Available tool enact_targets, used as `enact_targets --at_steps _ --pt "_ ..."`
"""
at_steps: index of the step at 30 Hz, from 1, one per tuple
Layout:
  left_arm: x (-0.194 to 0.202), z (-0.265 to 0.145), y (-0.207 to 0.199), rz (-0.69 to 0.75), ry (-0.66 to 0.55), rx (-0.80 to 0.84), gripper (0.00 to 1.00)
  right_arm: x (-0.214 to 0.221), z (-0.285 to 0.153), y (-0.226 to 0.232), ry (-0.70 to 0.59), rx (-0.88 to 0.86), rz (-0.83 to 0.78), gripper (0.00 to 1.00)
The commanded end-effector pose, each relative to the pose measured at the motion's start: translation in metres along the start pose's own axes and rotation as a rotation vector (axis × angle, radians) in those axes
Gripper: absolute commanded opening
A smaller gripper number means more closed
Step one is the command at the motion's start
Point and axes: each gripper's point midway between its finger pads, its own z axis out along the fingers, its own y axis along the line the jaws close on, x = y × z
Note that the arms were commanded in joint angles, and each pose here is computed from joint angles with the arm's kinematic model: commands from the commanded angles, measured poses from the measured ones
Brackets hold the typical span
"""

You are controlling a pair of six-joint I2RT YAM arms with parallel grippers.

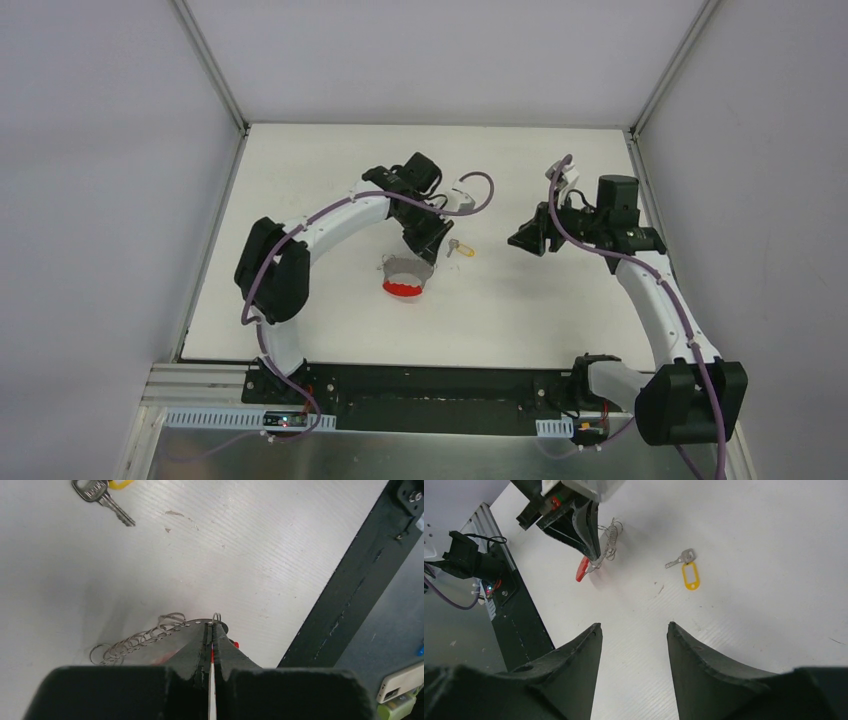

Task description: Put the keys on the keyring

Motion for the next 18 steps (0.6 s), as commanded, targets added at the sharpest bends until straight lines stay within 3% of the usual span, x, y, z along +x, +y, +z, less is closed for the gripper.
enact_targets --at_steps 1,5,12,18 --pt "-0.027 -0.037 -0.009 0.010 -0.163 0.064 0.00 -0.026 0.003 0.016 -0.052 -0.098 -0.030 0.54" --pt "-0.046 -0.069 -0.019 0.016 -0.263 0.106 0.00 -0.040 0.021 0.032 -0.051 -0.177 -0.055 0.54" --pt "-0.065 -0.105 -0.047 0.066 -0.404 0.157 0.00 -0.039 0.074 0.070 0.065 -0.349 -0.102 0.49" --pt "-0.077 -0.124 -0.063 0.060 -0.479 0.198 0.00 -0.042 0.084 0.089 0.105 -0.471 -0.109 0.43"
